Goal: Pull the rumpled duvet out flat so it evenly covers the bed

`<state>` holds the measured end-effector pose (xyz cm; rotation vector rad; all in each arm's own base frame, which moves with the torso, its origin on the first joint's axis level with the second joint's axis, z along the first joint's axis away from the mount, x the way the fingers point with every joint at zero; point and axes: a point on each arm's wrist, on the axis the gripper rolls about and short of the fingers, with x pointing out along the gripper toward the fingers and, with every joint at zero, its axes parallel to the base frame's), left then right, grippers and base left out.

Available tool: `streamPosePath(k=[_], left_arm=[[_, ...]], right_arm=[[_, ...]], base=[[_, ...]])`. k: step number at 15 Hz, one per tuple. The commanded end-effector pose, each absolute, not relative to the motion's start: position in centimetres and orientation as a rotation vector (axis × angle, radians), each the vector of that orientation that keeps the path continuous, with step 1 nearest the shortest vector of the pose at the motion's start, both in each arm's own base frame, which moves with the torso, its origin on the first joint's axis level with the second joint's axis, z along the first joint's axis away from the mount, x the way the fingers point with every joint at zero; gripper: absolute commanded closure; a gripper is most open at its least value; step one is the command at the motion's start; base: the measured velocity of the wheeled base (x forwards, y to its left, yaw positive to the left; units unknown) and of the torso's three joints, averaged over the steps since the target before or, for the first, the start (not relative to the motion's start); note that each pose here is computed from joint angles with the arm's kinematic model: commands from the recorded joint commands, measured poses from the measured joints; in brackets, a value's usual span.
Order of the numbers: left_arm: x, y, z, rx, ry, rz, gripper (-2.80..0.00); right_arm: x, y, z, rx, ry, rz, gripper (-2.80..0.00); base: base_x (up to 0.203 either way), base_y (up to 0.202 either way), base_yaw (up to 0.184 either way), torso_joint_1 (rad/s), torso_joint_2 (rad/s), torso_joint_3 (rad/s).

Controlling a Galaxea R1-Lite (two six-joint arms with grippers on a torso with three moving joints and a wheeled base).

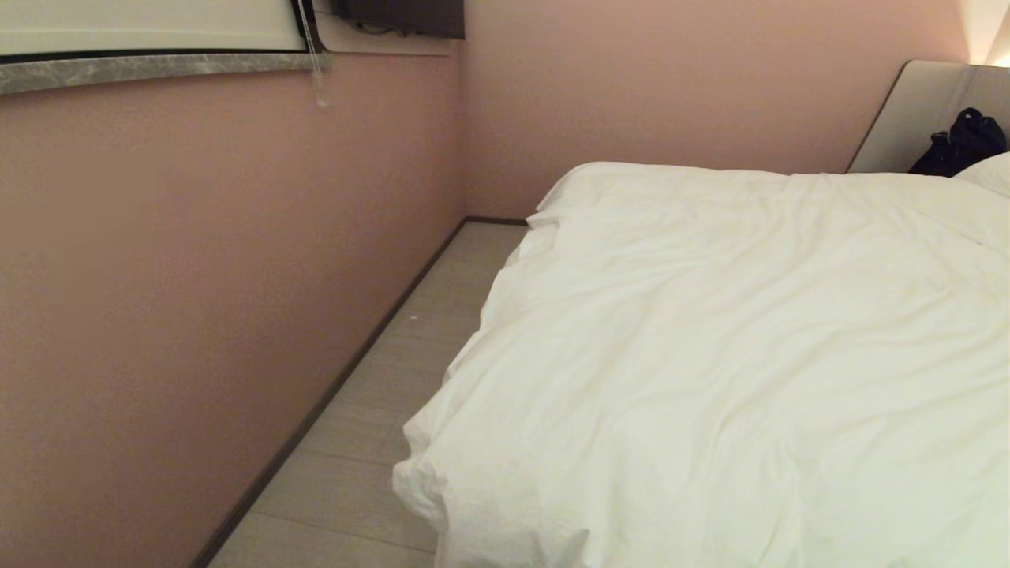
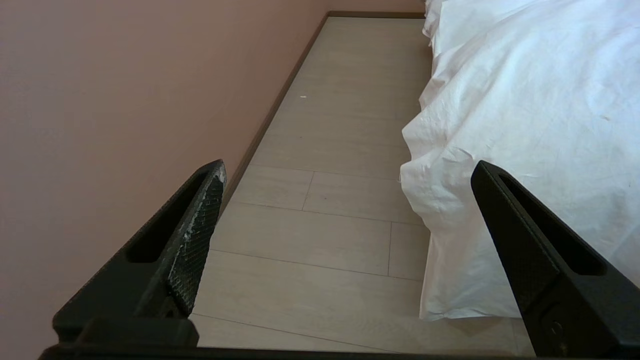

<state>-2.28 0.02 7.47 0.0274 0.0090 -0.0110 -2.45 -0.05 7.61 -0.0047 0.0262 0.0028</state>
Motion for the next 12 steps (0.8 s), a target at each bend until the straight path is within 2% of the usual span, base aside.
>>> streamPosePath(k=[1, 9, 12], left_arm=[[-2.29, 0.02, 7.49, 0.029, 0.008, -0.011, -2.8], [-2.29, 0.02, 7.49, 0.028, 0.008, -0.011, -2.8], [-2.28, 0.02, 7.45, 0.028, 0.009, -0.011, -2.8]], right_arm=[[-2.44, -0.05, 7.61, -0.005, 0.028, 0.003, 0.0], [-2.44, -0.05, 7.61, -0.005, 0.028, 0.003, 0.0], [-2.44, -0.05, 7.61, -0.005, 0.028, 0.003, 0.0]], base=[[0.0, 0.0, 0.0, 0.0, 0.0, 0.0], [0.0, 0.0, 0.0, 0.0, 0.0, 0.0], [0.001, 0.108, -0.011, 0.005, 0.0, 0.004]])
